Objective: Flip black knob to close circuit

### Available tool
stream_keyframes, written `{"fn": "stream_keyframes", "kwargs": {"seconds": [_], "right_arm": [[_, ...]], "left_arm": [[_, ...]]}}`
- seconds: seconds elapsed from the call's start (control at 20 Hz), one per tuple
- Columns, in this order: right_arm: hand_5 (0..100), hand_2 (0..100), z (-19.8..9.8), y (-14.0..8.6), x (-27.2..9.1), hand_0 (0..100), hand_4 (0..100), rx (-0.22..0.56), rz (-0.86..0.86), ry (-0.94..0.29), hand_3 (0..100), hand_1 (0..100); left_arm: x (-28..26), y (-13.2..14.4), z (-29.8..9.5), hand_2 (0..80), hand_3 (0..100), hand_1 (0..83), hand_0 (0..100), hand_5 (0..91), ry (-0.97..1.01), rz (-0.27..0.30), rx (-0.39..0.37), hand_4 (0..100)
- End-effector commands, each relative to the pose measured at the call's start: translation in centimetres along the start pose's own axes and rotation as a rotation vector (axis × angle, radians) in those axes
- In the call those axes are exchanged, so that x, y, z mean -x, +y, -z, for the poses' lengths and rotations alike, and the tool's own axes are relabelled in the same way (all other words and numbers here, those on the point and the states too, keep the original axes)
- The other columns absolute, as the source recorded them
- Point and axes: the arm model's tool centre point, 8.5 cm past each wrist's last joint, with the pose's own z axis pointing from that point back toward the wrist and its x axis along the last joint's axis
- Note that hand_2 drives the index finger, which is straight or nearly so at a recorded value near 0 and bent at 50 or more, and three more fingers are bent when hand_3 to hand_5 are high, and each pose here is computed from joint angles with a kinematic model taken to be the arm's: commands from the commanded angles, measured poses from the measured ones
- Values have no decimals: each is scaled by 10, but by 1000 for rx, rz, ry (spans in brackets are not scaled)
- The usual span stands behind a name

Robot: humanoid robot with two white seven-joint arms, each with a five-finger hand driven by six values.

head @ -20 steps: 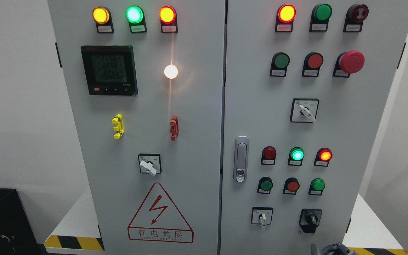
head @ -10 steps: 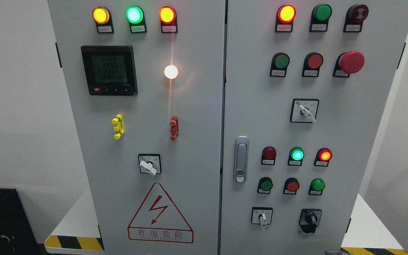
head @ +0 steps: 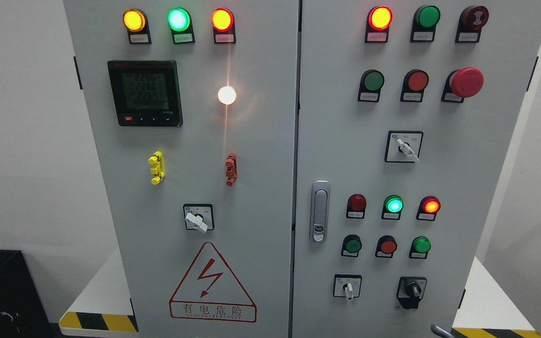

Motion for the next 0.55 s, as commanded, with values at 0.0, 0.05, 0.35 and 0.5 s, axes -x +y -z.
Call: {"fn": "stream_keyframes", "kwargs": {"seconds": [0.0, 0.05, 0.35, 0.5], "right_arm": [[0, 60, -9, 11, 6, 0, 128, -53, 101, 4, 177, 0], [0, 40, -9, 11, 6, 0, 95, -63, 108, 3, 151, 0], [0, 0, -10, 8, 10, 0, 0, -64, 107, 4, 33, 0], [0, 0, -10, 7, 11, 0, 0, -60, 107, 6, 1, 0]], "left_arm": [[5, -2, 0, 0, 0, 556, 120, 0, -6, -3, 4, 0], [5, -2, 0, 0, 0, 556, 120, 0, -6, -3, 4, 0], [5, -2, 0, 0, 0, 556, 120, 0, -6, -3, 4, 0], [5, -2, 0, 0, 0, 556, 120, 0, -6, -3, 4, 0]]}}
